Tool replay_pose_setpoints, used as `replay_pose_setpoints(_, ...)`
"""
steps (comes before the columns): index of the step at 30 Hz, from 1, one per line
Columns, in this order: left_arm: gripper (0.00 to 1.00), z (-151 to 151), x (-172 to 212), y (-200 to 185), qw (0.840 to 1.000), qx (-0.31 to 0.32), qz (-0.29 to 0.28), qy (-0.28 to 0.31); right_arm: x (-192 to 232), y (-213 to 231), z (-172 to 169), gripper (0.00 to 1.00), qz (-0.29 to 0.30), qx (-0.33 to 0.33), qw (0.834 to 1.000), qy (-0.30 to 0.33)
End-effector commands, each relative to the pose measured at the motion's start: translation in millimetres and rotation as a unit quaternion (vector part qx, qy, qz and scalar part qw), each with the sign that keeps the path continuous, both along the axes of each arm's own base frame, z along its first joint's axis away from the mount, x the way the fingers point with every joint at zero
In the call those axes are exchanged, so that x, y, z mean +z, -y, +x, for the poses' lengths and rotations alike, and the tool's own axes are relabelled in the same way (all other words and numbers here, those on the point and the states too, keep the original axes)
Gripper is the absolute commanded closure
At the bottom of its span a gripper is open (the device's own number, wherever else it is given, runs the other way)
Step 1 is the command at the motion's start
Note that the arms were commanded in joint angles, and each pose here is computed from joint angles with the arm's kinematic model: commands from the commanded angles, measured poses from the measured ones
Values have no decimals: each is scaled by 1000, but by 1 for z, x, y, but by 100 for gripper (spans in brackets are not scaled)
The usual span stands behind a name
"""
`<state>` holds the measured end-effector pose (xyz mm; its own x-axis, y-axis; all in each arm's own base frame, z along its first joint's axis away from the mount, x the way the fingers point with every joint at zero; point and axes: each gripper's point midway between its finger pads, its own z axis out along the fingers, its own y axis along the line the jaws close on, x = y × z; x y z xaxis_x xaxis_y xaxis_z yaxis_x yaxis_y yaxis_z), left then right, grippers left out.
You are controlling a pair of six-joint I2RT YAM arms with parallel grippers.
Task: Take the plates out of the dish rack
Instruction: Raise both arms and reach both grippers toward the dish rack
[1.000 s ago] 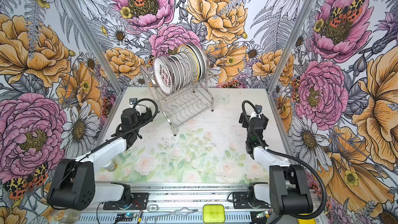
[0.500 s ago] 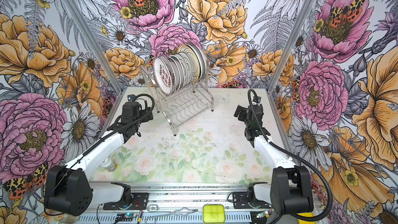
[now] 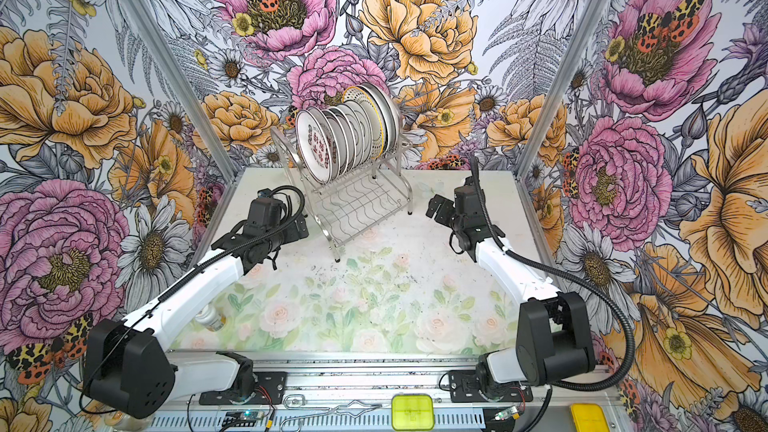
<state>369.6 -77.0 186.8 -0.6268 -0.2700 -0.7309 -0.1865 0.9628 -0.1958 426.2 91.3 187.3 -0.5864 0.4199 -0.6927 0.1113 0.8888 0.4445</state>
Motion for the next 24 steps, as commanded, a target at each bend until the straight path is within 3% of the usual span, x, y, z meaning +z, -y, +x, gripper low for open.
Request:
replay_pose_setpoints(1, 1, -4, 14, 13, 999, -8, -34, 7, 1, -17, 14, 1, 6, 11, 1000, -2)
replay_pose_setpoints(24, 1, -19, -3, 52, 998, -14, -65, -9, -39, -69, 110, 14, -30, 74, 997, 18)
